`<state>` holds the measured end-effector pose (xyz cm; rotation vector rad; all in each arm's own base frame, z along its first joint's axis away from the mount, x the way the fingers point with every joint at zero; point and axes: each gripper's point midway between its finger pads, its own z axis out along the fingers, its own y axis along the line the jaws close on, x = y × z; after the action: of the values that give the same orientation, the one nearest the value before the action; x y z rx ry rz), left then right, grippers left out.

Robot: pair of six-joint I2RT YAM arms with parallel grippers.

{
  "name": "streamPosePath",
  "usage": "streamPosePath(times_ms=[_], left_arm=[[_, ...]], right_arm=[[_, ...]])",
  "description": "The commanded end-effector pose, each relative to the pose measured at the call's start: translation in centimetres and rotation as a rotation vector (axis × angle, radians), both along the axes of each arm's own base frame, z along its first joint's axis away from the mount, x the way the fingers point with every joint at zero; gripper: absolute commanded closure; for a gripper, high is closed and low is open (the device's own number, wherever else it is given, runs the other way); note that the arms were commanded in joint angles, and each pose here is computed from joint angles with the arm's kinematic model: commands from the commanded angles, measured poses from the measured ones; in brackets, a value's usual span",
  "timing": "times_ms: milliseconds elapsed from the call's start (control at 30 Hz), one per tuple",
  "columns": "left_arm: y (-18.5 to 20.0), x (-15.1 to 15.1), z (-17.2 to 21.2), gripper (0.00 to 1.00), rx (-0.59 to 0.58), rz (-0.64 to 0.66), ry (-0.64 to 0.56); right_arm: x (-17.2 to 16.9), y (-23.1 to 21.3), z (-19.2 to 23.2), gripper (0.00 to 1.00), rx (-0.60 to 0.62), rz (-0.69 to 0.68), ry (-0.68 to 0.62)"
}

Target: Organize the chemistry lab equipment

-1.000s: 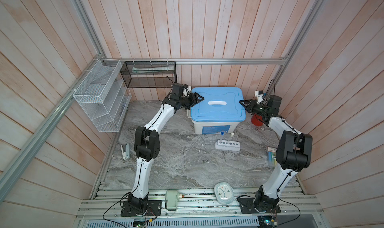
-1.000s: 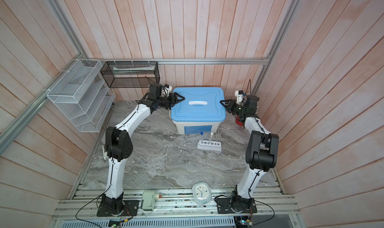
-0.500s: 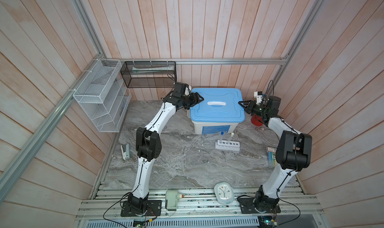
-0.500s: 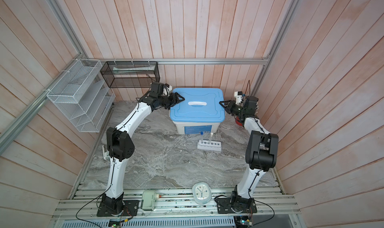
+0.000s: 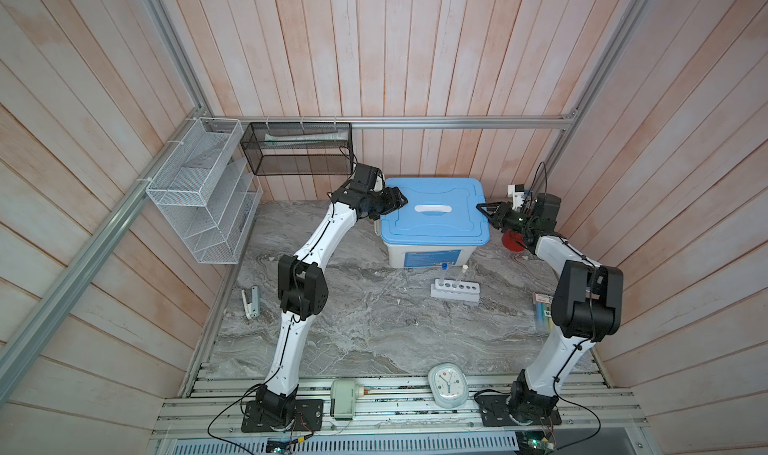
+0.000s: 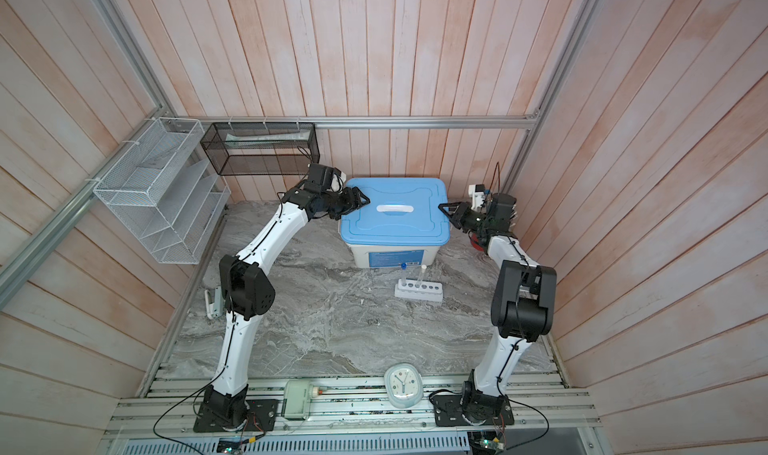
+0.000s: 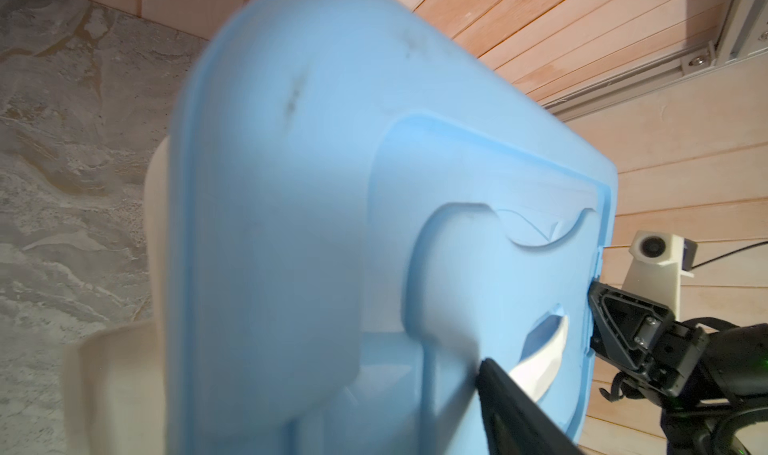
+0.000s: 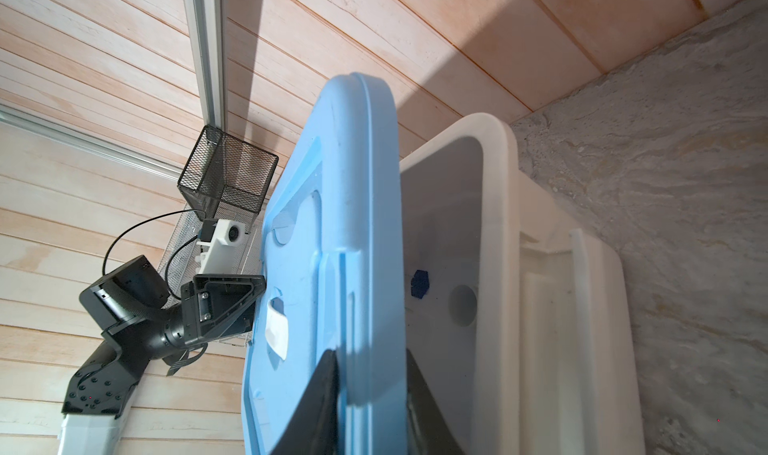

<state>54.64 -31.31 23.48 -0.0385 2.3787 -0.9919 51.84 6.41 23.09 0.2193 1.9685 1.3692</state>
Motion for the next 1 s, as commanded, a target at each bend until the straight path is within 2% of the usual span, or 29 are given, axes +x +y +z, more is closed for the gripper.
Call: streamPosePath(times_ms=[0, 700, 967], left_arm=[[-0.2, 0.1, -0.1, 0.23, 0.067, 0.002, -0.039], [1.3, 0.2, -2.3, 0.21, 0.267, 0.070, -0.054], [1.9, 0.2, -3.1, 0.21, 0.309, 0.080, -0.046]], right_arm=[[0.3, 0.2, -0.3, 0.75, -0.014, 0.010, -0.033], [0.7, -0.2, -0.7, 0.75, -0.005, 0.006, -0.030], [1.8, -0.4, -0.2, 0.75, -0.027, 0.014, -0.039]])
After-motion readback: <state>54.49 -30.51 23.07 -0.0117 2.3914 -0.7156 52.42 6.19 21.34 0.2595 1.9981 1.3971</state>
